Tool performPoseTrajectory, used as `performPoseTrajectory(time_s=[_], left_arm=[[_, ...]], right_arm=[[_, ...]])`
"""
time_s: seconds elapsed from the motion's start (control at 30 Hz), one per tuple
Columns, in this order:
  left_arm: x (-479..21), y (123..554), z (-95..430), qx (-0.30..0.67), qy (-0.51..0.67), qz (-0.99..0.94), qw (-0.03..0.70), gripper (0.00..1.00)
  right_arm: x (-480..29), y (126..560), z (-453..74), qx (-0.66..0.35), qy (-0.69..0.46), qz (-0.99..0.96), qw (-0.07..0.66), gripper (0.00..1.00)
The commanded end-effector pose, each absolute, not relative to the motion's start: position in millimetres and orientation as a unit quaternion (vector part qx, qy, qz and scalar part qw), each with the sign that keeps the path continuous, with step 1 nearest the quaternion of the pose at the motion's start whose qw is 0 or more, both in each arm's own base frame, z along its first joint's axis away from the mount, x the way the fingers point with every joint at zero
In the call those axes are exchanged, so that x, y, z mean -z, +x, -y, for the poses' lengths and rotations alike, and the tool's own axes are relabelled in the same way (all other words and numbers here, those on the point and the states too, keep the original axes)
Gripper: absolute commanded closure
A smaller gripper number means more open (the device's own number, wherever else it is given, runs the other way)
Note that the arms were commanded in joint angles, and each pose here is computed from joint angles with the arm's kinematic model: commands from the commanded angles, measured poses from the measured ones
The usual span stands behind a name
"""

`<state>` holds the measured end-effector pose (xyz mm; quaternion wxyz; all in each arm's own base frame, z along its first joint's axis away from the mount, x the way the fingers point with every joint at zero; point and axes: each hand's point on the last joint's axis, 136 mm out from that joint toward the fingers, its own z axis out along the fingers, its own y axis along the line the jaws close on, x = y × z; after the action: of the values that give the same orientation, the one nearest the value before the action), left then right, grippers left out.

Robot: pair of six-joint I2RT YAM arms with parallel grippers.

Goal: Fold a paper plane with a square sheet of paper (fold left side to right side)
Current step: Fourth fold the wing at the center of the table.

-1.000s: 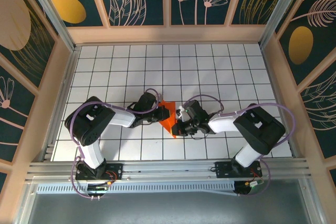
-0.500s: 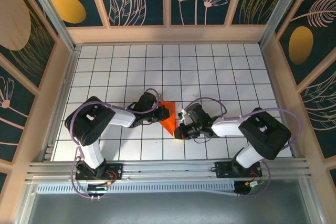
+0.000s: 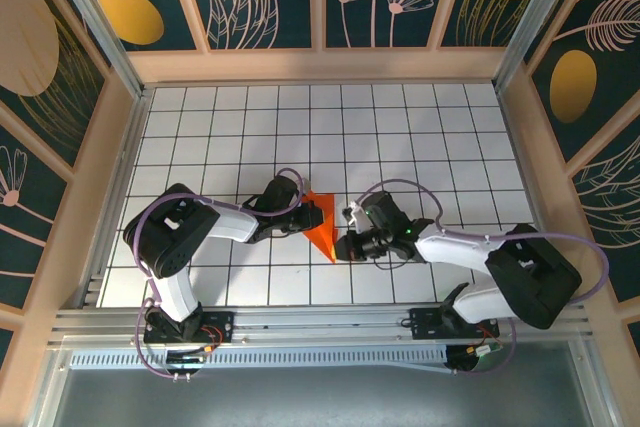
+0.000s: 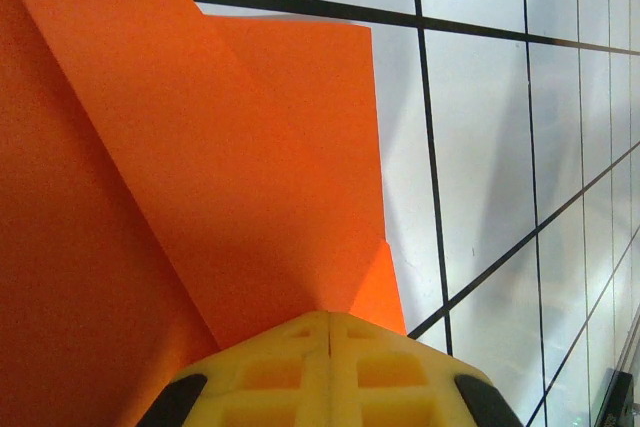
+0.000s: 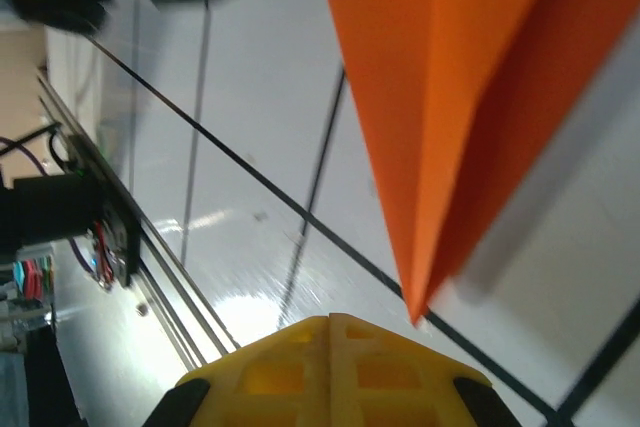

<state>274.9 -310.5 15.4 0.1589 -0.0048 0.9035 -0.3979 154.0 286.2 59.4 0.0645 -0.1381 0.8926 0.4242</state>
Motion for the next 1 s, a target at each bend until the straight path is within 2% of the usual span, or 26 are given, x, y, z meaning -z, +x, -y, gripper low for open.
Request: performPoseTrajectory(time_s=[0.0,0.4,0.97], left_arm=[[18.6,267.1,287.9,0.336,-0.033,-0.932,0.136,1.00],[17.0,268.2,290.2,0.339,-0.031,-0.931,0.135,1.00],[19.7,268.6,288.2,0.334,-0.036,-0.932,0.134,1.00]], right_arm=[[-74.0,174.7,-307.0,-0.447,-0.147,-0.878,0.089,1.00],[-35.0,212.2,-321.6,-0.391,-0.119,-0.907,0.100,1.00],[-0.9,179.8,-302.3,-0.366,-0.117,-0.923,0.037,1.00]])
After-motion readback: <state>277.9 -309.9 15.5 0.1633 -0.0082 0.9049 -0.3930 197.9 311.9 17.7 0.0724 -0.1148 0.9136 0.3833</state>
